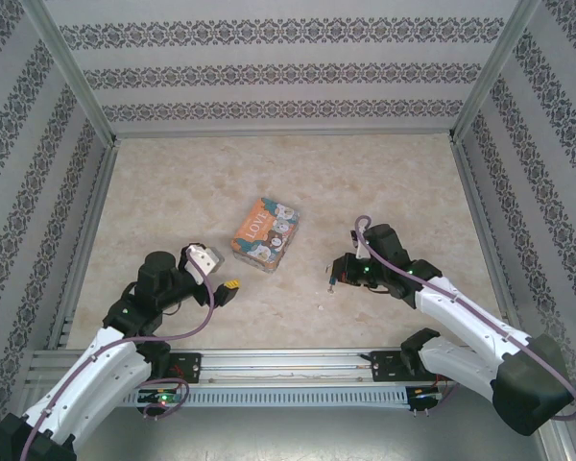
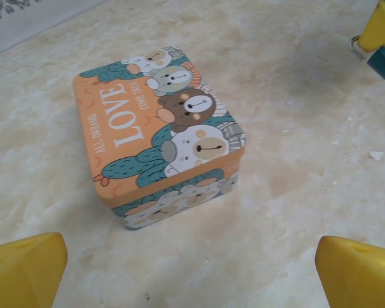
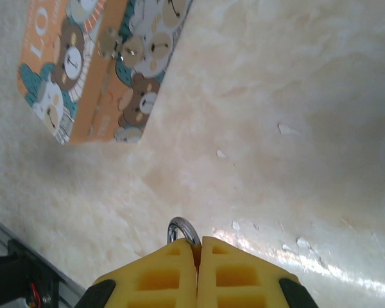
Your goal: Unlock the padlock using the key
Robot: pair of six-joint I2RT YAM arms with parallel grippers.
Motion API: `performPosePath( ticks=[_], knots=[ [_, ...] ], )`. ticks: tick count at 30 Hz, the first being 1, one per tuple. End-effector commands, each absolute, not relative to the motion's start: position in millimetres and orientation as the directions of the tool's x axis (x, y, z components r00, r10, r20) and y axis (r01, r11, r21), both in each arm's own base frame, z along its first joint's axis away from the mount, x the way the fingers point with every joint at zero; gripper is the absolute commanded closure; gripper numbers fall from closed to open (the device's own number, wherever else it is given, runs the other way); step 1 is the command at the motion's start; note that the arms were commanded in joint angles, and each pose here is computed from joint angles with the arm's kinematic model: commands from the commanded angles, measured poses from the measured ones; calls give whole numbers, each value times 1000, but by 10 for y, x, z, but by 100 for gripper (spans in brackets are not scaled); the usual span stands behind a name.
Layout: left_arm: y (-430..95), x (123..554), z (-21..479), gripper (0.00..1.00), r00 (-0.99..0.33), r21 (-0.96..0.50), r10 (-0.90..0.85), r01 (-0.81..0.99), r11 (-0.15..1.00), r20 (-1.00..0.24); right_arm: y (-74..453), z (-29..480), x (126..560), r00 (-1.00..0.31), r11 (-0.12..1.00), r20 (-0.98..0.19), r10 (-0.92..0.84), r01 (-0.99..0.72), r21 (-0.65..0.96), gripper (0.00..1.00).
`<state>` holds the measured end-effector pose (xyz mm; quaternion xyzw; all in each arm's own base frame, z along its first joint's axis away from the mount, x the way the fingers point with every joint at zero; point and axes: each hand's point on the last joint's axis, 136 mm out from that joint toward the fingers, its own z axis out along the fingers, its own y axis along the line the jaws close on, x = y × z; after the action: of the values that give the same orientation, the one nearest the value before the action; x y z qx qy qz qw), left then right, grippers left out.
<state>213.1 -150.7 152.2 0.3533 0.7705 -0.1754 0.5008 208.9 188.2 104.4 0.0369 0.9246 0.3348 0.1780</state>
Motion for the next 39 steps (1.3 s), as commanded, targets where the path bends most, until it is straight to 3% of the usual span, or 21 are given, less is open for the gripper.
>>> performPosePath(
  ticks=[1, 21, 39],
  knots=[
    [-1582, 2143, 1624, 0, -192, 91, 345, 747, 659, -919, 1912, 1042, 1982, -952, 789, -264, 155, -41, 613, 100],
    [-1580, 2139, 1577, 1, -193, 99, 361, 751, 653, -912, 2015, 591, 1632, -994, 860, -93, 54, -1, 509, 100],
    [-1585, 2124, 1558, 1, -192, 101, 368, 757, 645, -910, 2157, 233, 1618, -999, 870, -15, 28, 17, 492, 100]
  ],
)
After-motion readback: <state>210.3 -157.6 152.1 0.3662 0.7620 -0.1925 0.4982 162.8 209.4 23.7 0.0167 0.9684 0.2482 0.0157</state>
